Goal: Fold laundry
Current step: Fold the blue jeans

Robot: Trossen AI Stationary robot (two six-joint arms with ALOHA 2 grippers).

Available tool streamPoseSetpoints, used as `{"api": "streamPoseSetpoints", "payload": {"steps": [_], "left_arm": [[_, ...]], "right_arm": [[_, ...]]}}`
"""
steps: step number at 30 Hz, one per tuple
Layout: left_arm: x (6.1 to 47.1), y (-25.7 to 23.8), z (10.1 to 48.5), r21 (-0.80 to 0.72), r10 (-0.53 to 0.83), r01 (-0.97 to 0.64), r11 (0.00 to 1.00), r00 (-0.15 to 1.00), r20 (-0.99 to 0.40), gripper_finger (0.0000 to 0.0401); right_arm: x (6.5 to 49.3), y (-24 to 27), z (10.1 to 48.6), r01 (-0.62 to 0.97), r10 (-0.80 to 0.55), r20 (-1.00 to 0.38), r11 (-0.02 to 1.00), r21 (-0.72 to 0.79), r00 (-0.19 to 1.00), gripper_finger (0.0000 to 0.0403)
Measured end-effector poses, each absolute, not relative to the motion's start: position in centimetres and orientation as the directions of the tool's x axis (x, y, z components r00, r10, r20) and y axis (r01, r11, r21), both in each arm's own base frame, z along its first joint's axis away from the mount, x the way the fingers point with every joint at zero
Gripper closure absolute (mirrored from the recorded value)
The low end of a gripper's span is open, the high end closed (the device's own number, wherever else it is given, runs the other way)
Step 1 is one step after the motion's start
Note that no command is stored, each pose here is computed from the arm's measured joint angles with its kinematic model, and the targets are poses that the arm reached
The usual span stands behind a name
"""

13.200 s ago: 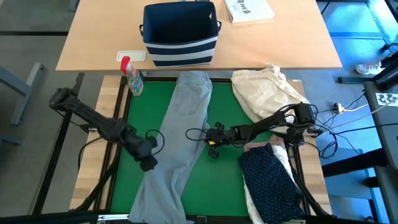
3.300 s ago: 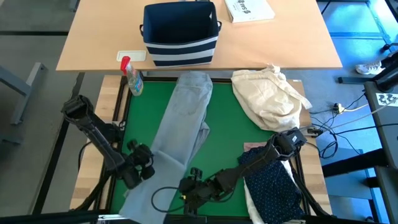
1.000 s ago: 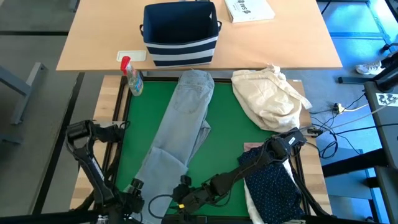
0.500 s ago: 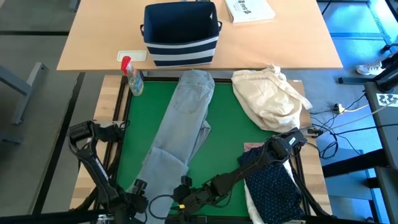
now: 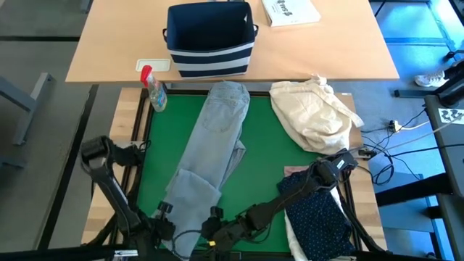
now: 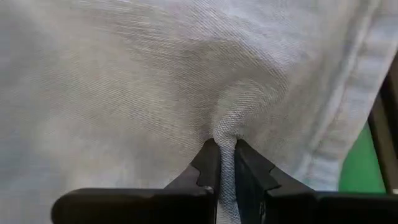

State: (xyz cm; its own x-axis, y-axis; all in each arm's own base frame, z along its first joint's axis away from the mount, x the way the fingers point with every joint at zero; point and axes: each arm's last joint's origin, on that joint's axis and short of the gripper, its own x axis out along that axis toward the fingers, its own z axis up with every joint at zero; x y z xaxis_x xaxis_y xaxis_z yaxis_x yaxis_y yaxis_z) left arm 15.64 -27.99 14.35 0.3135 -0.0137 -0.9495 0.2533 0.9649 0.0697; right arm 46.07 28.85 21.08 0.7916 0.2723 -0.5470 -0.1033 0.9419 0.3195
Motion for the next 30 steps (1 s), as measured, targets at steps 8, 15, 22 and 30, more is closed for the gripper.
{"api": "streamPoseSetpoints", "payload": {"steps": [8,15,22,30], "left_arm": [[17.1,-24.1,21.1,-0.096,-0.156,0.190,0.977,0.332,-0.930,0.0383],[18.6,-20.4,24.6,-0.127,-0.182,0.160,0.979,0.403,-0.897,0.0380],[19.9,-17.3,26.6,-0.145,-0.179,0.107,0.984,0.469,-0.865,0.0382],[20.5,-14.5,28.1,-0.194,-0.220,0.103,0.976,0.484,-0.847,0.0380]], "right_arm": [[45.3,28.8,25.9,-0.123,0.236,-0.596,0.967,0.224,0.767,0.0197],[44.6,28.0,28.2,-0.079,0.141,-0.624,0.989,0.125,0.769,0.0197],[43.9,27.5,29.6,-0.053,0.126,-0.623,0.990,0.134,0.772,0.0197],[41.4,25.4,34.7,0.041,0.012,-0.586,0.996,0.077,0.810,0.0197]]}}
